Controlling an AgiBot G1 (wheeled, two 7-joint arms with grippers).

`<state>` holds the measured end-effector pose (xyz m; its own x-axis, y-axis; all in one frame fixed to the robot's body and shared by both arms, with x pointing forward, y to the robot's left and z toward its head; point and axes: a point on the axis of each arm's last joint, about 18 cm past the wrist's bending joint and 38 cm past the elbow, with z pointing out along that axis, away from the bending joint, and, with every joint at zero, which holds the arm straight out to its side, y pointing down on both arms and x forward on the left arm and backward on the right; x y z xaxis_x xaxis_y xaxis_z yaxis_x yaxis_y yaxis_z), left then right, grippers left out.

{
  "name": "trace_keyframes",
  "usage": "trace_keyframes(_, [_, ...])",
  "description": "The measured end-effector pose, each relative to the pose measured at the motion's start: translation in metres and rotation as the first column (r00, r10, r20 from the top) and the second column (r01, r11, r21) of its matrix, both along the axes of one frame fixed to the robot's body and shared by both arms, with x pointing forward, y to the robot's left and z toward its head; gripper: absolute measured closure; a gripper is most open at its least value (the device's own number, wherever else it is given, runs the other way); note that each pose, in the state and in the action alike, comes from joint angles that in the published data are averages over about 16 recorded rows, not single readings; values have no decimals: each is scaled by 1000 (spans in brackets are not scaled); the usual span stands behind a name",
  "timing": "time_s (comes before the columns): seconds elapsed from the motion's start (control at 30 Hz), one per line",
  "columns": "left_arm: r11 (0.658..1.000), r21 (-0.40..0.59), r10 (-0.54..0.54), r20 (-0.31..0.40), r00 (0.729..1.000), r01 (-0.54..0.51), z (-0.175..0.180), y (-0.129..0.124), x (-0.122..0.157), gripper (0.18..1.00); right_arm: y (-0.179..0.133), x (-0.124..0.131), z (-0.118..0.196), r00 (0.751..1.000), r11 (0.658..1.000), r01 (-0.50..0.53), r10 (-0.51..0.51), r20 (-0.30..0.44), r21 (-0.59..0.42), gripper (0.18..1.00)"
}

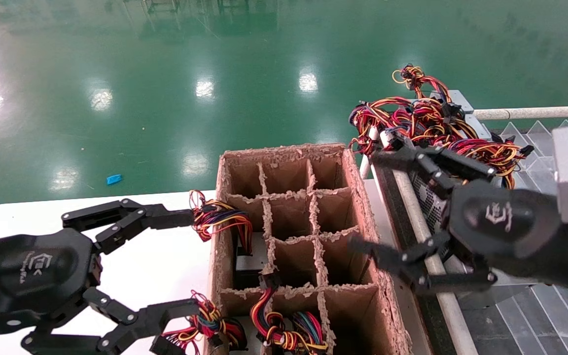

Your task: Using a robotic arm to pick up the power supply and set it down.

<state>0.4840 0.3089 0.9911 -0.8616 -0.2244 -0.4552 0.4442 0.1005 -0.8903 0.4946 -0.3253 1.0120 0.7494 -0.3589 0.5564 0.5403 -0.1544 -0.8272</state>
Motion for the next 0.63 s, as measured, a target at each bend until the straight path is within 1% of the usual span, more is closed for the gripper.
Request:
trace_keyframes(0.13, [1000, 0, 0, 0, 1000, 0, 0, 0, 0, 325, 7, -5, -6, 998, 998, -54, 53, -34, -17, 178])
trace_keyframes(0.33, [1000, 0, 0, 0, 1000, 0, 0, 0, 0, 248, 17, -13, -14, 989, 991, -129, 126, -83, -36, 178])
trace_keyframes(0.53, [1000, 0, 0, 0, 1000, 0, 0, 0, 0, 209, 22, -18, -19, 979, 984, -175, 169, -114, -46, 178])
trace_keyframes(0.63, [1000, 0, 0, 0, 1000, 0, 0, 0, 0, 203, 24, -20, -20, 975, 981, -190, 183, -124, -49, 178])
